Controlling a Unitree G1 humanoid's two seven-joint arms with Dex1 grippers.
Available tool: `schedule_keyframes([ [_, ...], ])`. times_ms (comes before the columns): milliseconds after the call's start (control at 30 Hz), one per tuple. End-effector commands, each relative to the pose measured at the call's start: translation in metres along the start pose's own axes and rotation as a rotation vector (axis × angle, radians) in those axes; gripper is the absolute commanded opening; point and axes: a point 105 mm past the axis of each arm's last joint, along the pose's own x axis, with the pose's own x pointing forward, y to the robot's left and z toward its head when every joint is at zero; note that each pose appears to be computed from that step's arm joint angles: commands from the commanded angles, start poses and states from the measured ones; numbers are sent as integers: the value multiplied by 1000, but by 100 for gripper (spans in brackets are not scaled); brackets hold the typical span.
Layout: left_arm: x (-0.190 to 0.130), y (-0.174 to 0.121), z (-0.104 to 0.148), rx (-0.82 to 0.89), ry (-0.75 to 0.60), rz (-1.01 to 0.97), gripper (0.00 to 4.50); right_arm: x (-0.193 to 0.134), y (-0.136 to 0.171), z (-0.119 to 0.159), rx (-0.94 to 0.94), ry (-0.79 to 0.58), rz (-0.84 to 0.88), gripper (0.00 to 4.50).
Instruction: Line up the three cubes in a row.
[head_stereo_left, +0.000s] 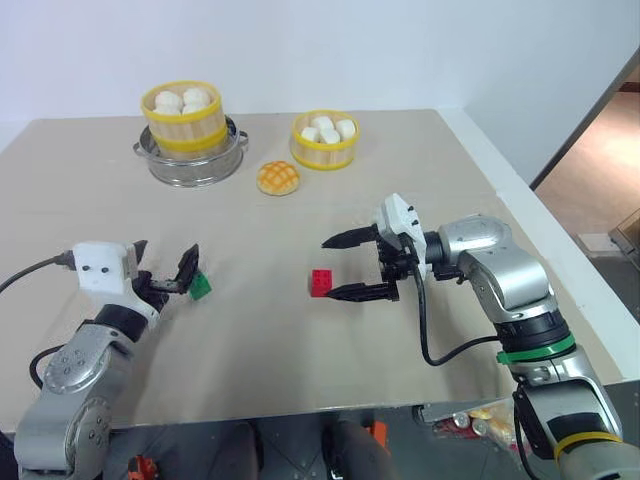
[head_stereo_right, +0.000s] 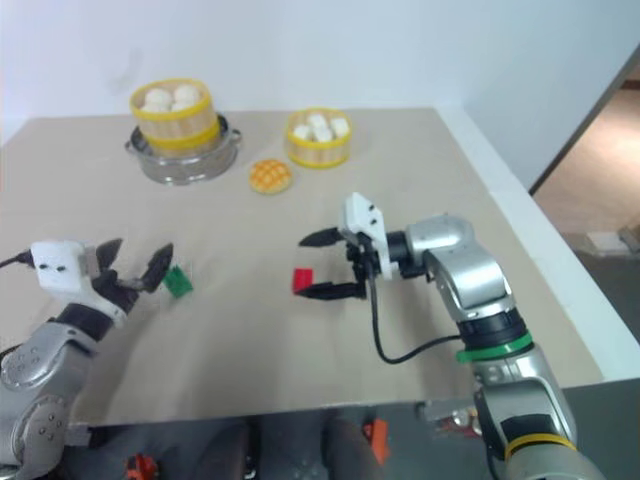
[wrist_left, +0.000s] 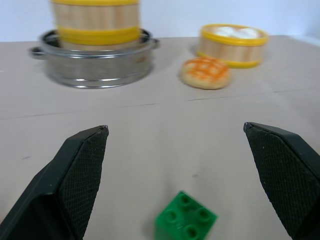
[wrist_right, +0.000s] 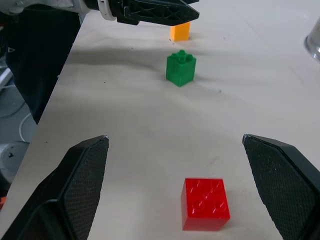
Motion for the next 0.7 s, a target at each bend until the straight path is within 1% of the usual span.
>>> schedule_keyframes([
  [33, -12, -8, 4, -5, -20, 61, 450, -7, -5, 11, -74, -6, 2, 446],
  [100, -15, -16, -5, -38, 15, 35, 450, -6, -6, 8, -75, 1, 7, 446],
  [333, -12, -14, -35, -83, 137, 81, 450, -7, -9, 3, -90, 3, 0, 446],
  [500, -6, -13, -45, -82, 184, 78, 450, -7, -11, 3, -100, 5, -11, 446],
  [700, 0, -15, -51, -75, 204, 55, 450, -9, -10, 1, -102, 12, -19, 446],
])
